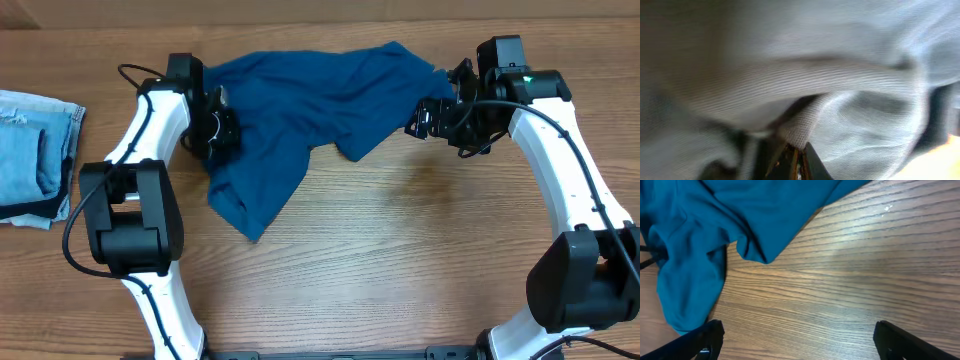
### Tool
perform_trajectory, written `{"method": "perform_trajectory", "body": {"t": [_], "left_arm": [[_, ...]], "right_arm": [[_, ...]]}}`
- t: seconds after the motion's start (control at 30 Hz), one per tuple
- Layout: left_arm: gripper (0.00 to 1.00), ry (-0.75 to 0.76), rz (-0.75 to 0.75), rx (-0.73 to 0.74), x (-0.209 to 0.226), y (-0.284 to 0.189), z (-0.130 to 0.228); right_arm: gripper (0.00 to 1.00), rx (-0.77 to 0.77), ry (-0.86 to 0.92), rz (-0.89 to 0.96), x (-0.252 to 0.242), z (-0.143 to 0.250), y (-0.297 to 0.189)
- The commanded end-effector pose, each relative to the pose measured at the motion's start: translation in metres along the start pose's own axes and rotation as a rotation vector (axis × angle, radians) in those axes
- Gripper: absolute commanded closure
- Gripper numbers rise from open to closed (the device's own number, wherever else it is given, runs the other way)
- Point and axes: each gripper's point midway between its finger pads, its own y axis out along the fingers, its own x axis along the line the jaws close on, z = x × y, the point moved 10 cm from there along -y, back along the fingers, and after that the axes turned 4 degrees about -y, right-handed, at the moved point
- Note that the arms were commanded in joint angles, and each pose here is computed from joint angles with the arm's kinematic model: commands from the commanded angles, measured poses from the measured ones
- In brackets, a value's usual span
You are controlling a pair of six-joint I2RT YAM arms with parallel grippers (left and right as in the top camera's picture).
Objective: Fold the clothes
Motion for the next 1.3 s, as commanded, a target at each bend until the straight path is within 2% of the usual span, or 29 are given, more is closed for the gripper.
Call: {"method": "perform_trajectory", "body": {"t": [0.0,0.1,0.23,0.37,0.4,0.5,0.77,0.87,0.9,1.0,1.1,1.2,1.27], "left_arm": [[0.96,0.078,0.283,0.046,-0.041,-0.011,0.007],[0.96,0.171,0.429,0.14,-0.079,-0.018,0.024],[0.96,0.357,0.416,0.297,-0.135,-0.011,0.072],[0.96,0.503,0.174,0.42,-0.17,0.011,0.132],[0.96,0.598,0.031,0.491,-0.185,0.018,0.17],[0.96,0.686,-0.08,0.543,-0.195,0.022,0.203],[0.96,0.833,-0.314,0.635,-0.191,0.016,0.24],[0.96,0.715,-0.591,0.511,-0.174,0.007,0.225],[0.96,0.681,-0.642,0.473,-0.17,0.003,0.219],[0.96,0.669,-0.598,0.474,-0.168,-0.01,0.215],[0.95,0.785,-0.336,0.606,-0.184,-0.014,0.235],[0.92,0.846,-0.301,0.621,-0.193,-0.01,0.249],[0.9,0.895,-0.279,0.581,-0.203,-0.004,0.256]], "right_arm": [[0.0,-0.027,-0.01,0.004,0.001,-0.002,-0.007],[0.0,-0.073,-0.012,0.069,-0.007,-0.008,-0.009],[0.0,-0.16,0.049,0.111,-0.03,-0.02,-0.03],[0.0,-0.186,0.122,0.091,-0.051,-0.021,-0.042],[0.0,-0.192,0.139,0.067,-0.057,-0.021,-0.045],[0.0,-0.2,0.137,0.068,-0.057,-0.022,-0.046],[0.0,-0.213,0.131,0.068,-0.057,-0.024,-0.046],[0.0,-0.217,0.13,0.068,-0.057,-0.025,-0.046],[0.0,-0.218,0.13,0.068,-0.057,-0.025,-0.046],[0.0,-0.226,0.127,0.067,-0.057,-0.026,-0.047],[0.0,-0.244,0.119,0.066,-0.057,-0.029,-0.047],[0.0,-0.249,0.117,0.066,-0.057,-0.029,-0.047],[0.0,-0.251,0.116,0.066,-0.057,-0.03,-0.048]]}}
